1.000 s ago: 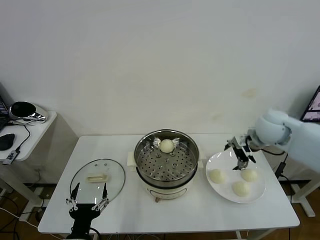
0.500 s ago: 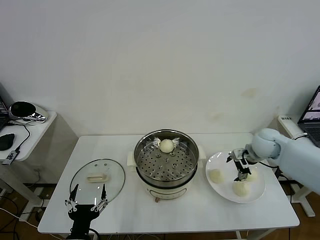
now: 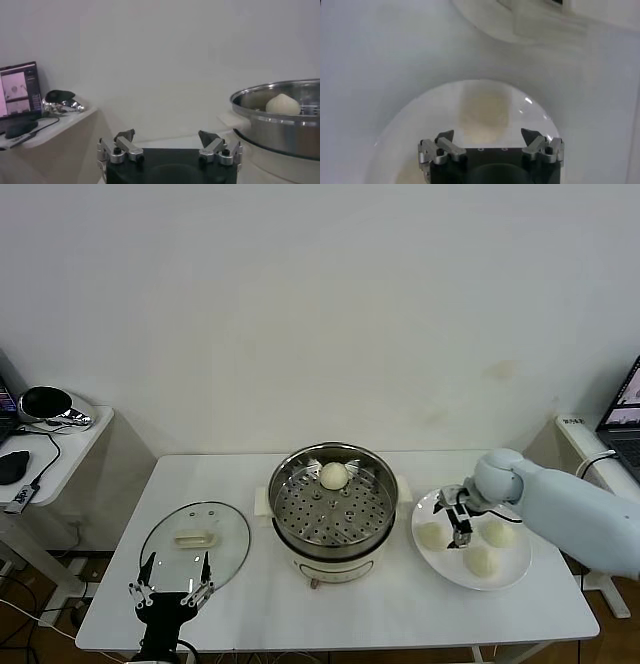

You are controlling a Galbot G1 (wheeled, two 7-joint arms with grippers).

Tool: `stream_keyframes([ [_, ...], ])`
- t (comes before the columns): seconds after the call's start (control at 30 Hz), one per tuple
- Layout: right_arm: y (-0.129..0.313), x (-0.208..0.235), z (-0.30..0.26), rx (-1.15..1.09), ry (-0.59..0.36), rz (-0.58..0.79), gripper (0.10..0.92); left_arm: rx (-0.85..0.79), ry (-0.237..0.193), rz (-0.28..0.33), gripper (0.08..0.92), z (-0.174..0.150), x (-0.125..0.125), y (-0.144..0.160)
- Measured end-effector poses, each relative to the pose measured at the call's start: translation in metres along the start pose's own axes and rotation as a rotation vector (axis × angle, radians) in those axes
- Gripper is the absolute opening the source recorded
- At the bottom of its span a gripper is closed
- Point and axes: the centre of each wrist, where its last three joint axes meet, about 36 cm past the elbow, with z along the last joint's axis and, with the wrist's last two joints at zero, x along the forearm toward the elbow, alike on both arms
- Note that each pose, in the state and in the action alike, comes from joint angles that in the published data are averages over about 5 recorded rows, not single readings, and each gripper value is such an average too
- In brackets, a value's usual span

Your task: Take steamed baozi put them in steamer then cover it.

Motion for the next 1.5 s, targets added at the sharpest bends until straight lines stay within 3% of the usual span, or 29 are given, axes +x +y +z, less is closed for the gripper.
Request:
stream_keyframes([
  [0.13, 0.000, -0.006, -0.001, -0.008, 0.002, -0.010, 0.793, 0.001, 0.002, 0.000, 0.823, 0.001, -0.001, 0.000],
  [0.43, -0.002, -0.013, -0.004, -0.020, -0.003, -0.024, 0.628, 0.002, 0.002, 0.001, 0.823, 0.001, -0.001, -0.001],
  [0.77, -0.007, 0.008, 0.003, -0.034, -0.003, -0.018, 0.594, 0.004, -0.006, -0.001, 0.823, -0.002, 0.000, 0.000],
  [1.13, -0.023, 0.109, 0.014, -0.055, 0.014, 0.060, 0.602, 0.010, -0.021, 0.014, 0.823, -0.008, 0.000, -0.002],
  [1.5, -0.045, 0.229, -0.044, -0.009, -0.018, 0.183, 0.608, 0.021, -0.034, 0.026, 0.823, -0.010, -0.002, -0.003],
])
